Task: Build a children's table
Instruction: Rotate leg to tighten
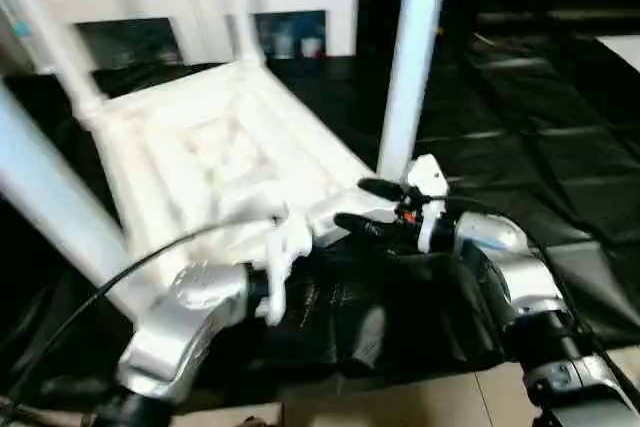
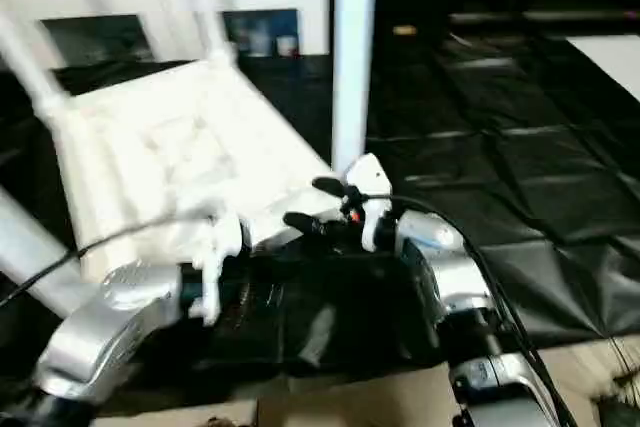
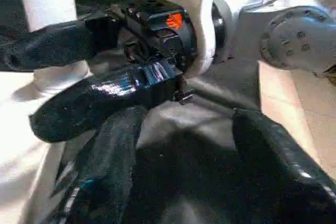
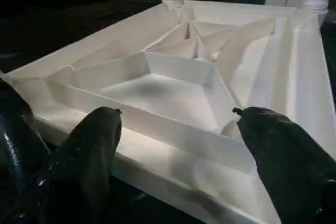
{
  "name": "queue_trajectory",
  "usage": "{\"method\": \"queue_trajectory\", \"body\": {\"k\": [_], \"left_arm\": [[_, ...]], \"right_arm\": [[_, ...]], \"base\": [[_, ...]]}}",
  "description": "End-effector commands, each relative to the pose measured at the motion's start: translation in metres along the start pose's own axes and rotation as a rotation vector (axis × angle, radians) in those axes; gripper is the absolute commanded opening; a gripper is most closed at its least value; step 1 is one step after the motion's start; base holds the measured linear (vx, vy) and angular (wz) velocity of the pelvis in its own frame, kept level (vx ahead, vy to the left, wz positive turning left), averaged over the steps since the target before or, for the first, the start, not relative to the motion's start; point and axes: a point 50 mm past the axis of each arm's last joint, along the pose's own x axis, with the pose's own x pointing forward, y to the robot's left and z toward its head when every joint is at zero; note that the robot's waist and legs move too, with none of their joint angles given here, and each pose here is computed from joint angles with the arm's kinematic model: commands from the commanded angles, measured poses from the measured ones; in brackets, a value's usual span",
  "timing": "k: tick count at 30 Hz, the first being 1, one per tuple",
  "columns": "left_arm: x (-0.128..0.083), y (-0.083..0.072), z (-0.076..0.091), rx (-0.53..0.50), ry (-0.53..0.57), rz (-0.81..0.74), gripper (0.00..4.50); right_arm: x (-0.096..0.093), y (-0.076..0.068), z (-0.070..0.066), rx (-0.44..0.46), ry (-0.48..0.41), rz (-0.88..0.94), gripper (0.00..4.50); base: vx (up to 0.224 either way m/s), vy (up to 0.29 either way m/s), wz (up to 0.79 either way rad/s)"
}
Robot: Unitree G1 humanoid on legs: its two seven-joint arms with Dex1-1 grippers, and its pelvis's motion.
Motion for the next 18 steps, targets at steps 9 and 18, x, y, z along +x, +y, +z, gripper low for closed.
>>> {"method": "queue_trajectory", "body": {"k": [9,18], "left_arm": [[-0.008,-0.010,-0.022,0.067,0.228,-0.077,4.09],[-0.010,-0.014,-0.021,0.069,0.230,-0.067,4.42]], "right_arm": [[0.007,-0.014,0.008,-0.049,0.000,-0.113,3.98],[0.003,-0.055,0.012,0.008,-0.012,-0.479,3.98]], "base": [[0.000,0.000,0.00],[0.000,0.000,0.00]]}}
